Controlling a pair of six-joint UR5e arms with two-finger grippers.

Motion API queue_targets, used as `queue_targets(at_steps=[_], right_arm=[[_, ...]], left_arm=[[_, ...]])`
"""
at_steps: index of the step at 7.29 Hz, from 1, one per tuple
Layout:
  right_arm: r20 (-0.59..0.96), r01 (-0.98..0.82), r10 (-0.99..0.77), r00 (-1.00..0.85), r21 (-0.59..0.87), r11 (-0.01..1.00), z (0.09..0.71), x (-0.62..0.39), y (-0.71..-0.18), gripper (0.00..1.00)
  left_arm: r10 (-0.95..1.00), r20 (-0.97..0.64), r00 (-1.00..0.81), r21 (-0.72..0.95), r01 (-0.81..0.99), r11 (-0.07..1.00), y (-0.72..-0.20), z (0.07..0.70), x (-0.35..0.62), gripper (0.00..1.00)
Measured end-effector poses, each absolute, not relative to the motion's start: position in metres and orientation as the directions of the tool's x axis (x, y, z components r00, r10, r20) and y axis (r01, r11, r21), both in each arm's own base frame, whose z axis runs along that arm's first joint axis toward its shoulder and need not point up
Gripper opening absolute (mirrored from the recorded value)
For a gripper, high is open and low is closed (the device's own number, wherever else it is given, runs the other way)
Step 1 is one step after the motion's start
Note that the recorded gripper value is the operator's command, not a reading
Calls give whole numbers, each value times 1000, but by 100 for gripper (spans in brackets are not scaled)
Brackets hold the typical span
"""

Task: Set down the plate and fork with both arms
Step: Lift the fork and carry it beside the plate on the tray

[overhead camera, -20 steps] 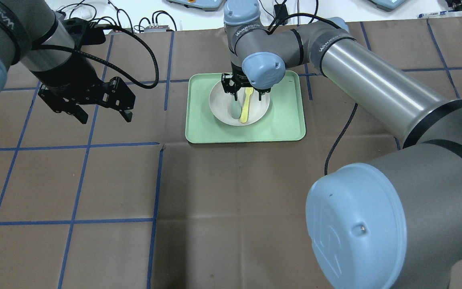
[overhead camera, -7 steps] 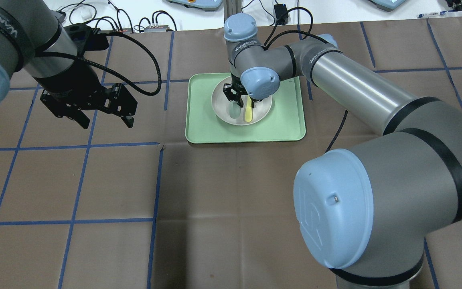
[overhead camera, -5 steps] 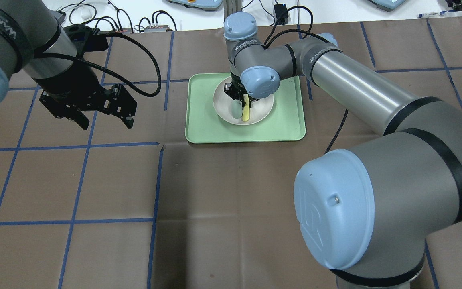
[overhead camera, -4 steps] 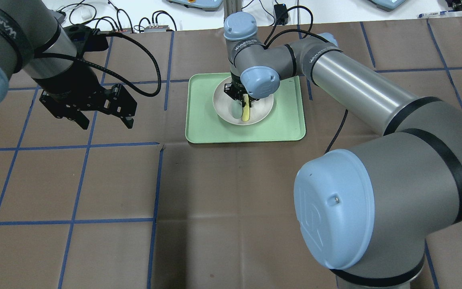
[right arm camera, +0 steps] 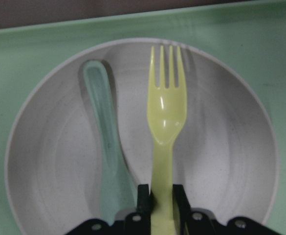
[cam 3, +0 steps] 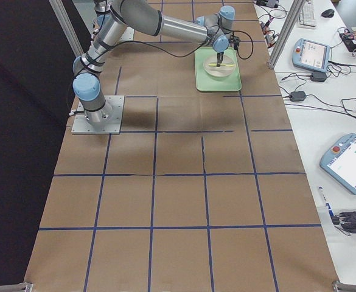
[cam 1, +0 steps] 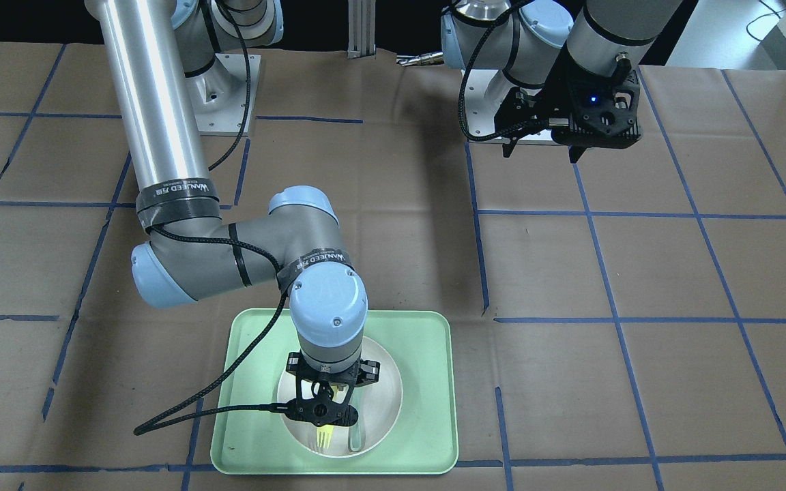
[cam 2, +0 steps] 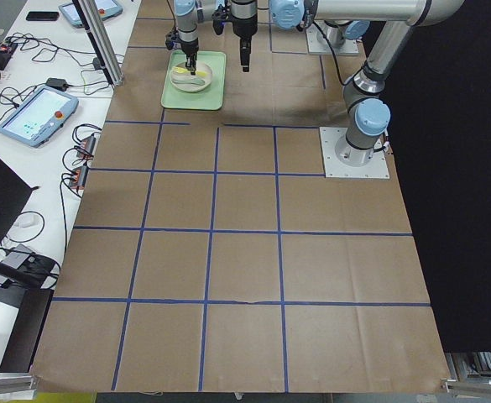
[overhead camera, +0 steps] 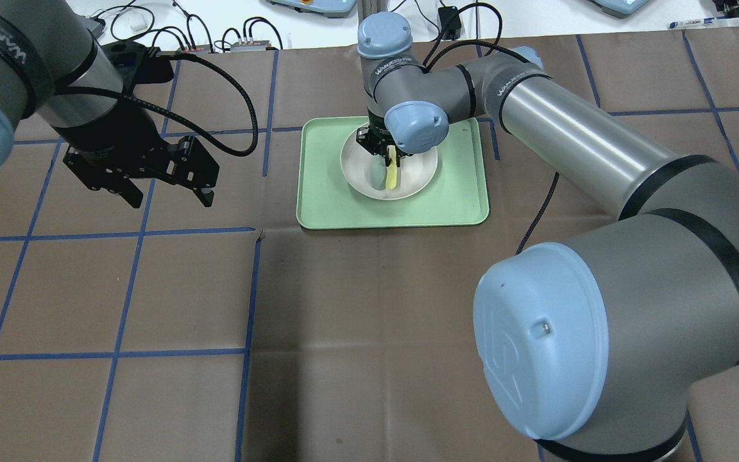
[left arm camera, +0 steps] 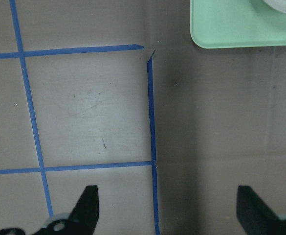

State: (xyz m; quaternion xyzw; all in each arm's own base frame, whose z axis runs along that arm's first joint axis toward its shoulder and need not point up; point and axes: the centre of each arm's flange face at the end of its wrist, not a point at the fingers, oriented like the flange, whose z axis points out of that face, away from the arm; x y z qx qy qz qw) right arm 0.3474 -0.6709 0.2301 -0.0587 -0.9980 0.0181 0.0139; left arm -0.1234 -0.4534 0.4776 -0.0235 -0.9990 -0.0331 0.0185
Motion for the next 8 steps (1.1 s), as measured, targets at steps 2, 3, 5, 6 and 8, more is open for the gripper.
queue_targets(at_steps=[2,3,5,6,8], right_arm=[[26,115,116,-993,-36,993,271,341,-660,4],[32,106,107,-994,-29,994,284,333,-655,3],[56,60,60,-997,-2,998,293,299,-651,2],[61,47,46,-997,18,999,288,269,-651,2],[50,51,50,-998,34,998,263,222,-648,3]], left_arm=[[46,39,-998,66,48,997,-453,478,-123,100],[46,39,-998,67,48,997,-453,478,-123,100],[46,39,-998,68,48,996,-453,477,-123,100],[46,38,-998,69,48,996,-452,477,-123,100],[45,37,-998,71,47,996,-452,478,-122,100]])
